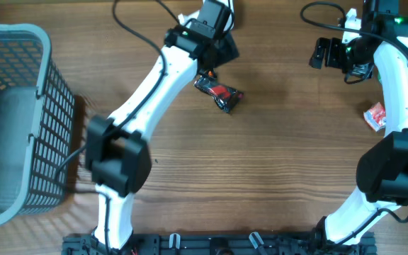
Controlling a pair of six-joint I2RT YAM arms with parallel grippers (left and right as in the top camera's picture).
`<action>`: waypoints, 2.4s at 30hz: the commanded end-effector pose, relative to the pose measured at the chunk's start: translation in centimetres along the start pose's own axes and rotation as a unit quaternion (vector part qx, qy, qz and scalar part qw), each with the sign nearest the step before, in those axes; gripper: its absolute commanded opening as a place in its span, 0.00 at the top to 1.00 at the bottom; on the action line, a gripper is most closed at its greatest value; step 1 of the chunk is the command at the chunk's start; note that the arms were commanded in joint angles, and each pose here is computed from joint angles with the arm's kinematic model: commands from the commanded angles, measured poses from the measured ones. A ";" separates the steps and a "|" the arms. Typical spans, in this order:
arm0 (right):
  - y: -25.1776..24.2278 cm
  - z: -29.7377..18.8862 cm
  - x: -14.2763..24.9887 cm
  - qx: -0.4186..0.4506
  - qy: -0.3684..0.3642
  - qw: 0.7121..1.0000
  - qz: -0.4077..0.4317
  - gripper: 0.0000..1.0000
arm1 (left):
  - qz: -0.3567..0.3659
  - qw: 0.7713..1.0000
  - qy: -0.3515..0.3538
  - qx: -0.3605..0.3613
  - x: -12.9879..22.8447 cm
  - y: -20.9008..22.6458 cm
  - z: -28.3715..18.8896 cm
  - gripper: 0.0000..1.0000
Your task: Scan the item barcode
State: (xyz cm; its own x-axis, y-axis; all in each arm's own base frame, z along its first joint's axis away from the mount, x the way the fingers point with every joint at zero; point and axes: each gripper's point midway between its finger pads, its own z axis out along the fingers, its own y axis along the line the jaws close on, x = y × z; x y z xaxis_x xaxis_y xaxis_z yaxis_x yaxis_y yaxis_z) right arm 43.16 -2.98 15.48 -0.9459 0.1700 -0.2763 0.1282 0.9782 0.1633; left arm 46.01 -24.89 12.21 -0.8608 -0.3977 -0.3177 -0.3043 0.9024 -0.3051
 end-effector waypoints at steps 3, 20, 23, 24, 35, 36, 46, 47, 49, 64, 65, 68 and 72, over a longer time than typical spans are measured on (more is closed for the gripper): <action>0.6 -0.3 -0.2 -0.013 -0.003 1.000 0.016 0.00 | -0.059 0.997 0.047 -0.022 1.9 1.2 2.7 0.01; 1.5 -0.2 0.4 -0.030 0.010 0.999 0.041 0.00 | -0.133 0.982 0.128 -0.041 5.1 2.4 6.2 0.01; 1.5 -0.2 0.4 -0.030 0.012 0.999 0.042 0.00 | -0.128 0.984 0.123 -0.031 5.2 1.7 6.3 0.01; 1.5 -0.3 0.5 -0.030 0.012 0.999 0.043 0.00 | -0.128 0.984 0.121 -0.027 5.1 1.5 6.3 0.01; 1.4 -0.3 1.1 -0.028 0.025 0.998 0.056 0.00 | -0.152 0.974 0.160 -0.055 7.6 2.6 9.8 0.01; 1.4 -0.3 1.1 -0.028 0.025 0.998 0.057 0.00 | -0.152 0.973 0.164 -0.060 7.9 2.8 10.0 0.01; 1.8 -0.3 1.2 -0.039 0.028 0.997 0.061 0.00 | -0.146 0.965 0.192 -0.103 9.7 4.8 10.1 0.01; 1.8 -0.3 1.2 -0.039 0.028 0.997 0.061 0.00 | -0.146 0.964 0.195 -0.109 9.8 5.1 10.0 0.01; 1.8 -0.3 1.3 -0.039 0.030 0.996 0.069 0.00 | -0.156 0.958 0.200 -0.133 10.3 6.0 9.6 0.01; 2.3 -0.2 1.3 -0.040 0.031 0.997 0.064 0.00 | -0.081 0.958 0.194 -0.197 9.0 10.0 8.2 0.00; 2.3 -0.2 1.3 -0.040 0.031 0.997 0.064 0.00 | -0.057 0.960 0.190 -0.196 8.5 10.0 8.1 0.01; 2.5 -0.2 1.3 -0.040 0.031 0.997 0.061 0.00 | 0.020 0.960 0.178 -0.215 7.5 11.0 7.5 0.01; 2.3 -0.2 1.3 -0.035 0.030 0.997 0.061 0.00 | 0.126 0.936 0.184 -0.271 6.8 13.7 6.1 0.00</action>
State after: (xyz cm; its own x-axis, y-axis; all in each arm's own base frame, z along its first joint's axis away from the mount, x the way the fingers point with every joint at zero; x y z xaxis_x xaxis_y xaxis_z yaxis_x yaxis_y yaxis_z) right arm 41.85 -0.84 15.31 -0.9441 0.2739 -0.1835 0.2241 0.9414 0.2521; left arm 37.83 -19.50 0.59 -0.9147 -0.3974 0.0737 -0.3868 0.9136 0.1251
